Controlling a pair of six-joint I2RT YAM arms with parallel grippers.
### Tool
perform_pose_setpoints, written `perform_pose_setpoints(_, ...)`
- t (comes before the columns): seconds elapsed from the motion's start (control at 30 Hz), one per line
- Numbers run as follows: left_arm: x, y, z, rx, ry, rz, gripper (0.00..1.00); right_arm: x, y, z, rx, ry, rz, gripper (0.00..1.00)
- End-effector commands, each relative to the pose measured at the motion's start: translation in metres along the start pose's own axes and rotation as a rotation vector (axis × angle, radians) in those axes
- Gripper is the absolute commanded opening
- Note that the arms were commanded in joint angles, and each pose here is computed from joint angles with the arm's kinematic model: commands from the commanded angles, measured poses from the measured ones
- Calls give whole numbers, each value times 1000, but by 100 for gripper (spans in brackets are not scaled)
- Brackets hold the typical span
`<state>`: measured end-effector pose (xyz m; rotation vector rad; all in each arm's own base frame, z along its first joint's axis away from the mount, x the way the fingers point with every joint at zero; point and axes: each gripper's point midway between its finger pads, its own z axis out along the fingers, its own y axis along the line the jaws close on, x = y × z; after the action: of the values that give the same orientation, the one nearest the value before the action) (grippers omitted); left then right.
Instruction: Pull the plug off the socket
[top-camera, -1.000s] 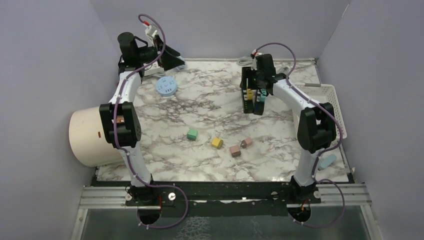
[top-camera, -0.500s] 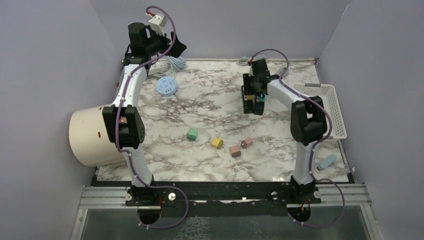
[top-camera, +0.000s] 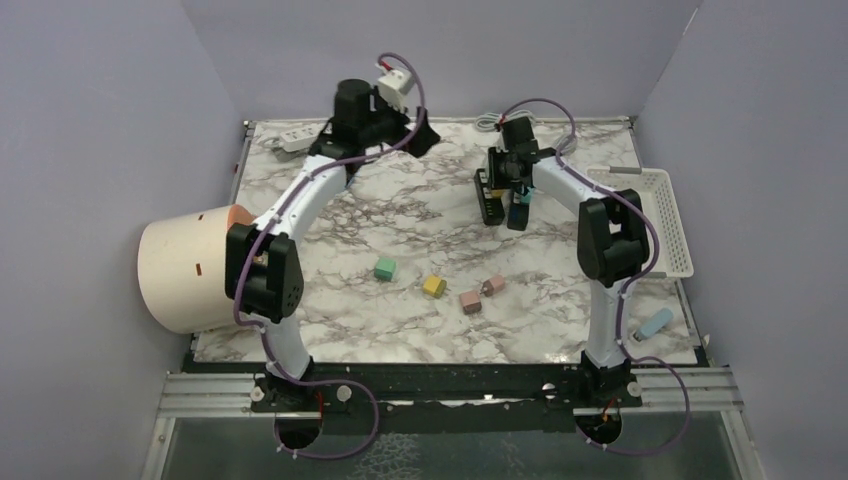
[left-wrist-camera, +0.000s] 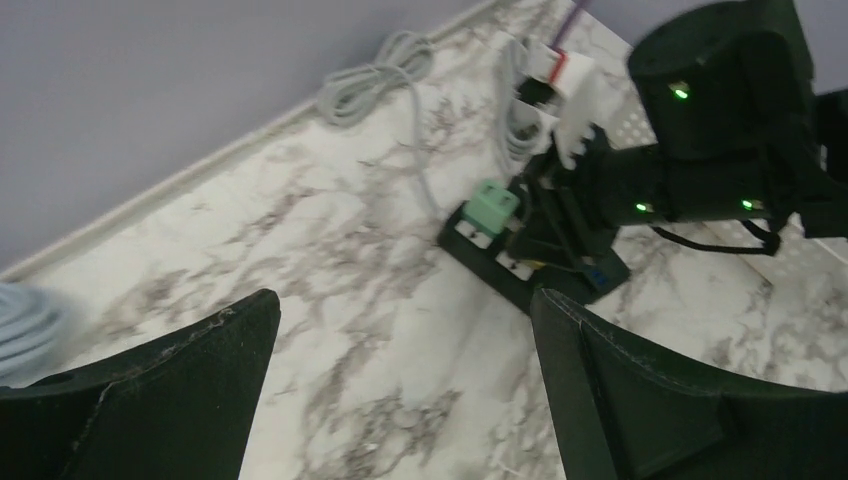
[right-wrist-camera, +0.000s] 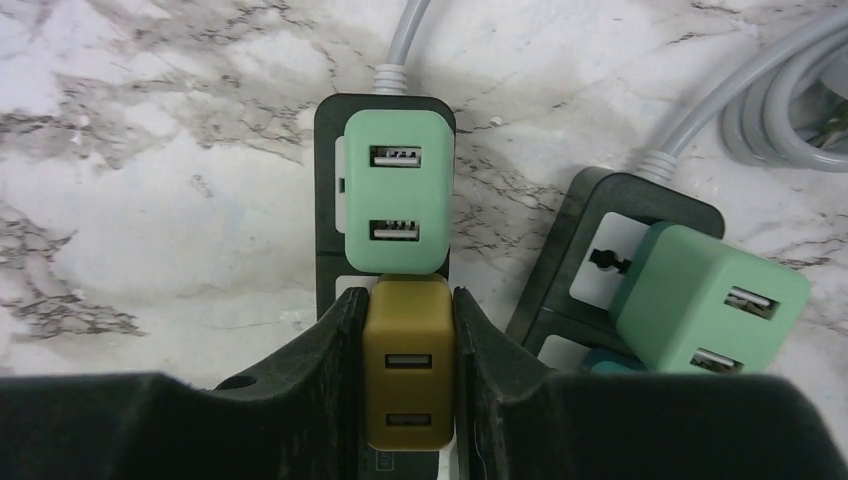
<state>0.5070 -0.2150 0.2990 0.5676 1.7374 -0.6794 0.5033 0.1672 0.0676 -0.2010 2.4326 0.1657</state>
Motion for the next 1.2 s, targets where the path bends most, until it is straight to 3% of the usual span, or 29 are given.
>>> perform_pose_setpoints(0.0, 45, -45, 39, -45, 46, -81, 99, -52, 35, -41, -178, -153, 42, 1)
perform_pose_setpoints(0.13, 82, -81, 60, -1, 108, -190, 99, -75, 54, -73, -279, -211, 71, 1)
perform_pose_setpoints(0.53, 107, -121, 79, 120, 133, -348, 99, -91, 78, -116, -420, -257, 103, 1)
perform_pose_setpoints(0.93, 150, -118, 80, 40, 217, -392, 99, -104, 78, -136, -422, -297, 96, 1)
perform_pose_setpoints(1.1, 148, -134, 82, 140, 189, -444, 98, -106, 84, -143, -458, -306, 108, 1)
perform_pose_setpoints(1.13, 146, -141, 83, 184, 170, -467, 94, -107, 86, -145, -469, -308, 111, 1)
perform_pose_setpoints(1.17, 146, -149, 84, 230, 162, -494, 82, -107, 88, -146, -480, -306, 113, 1)
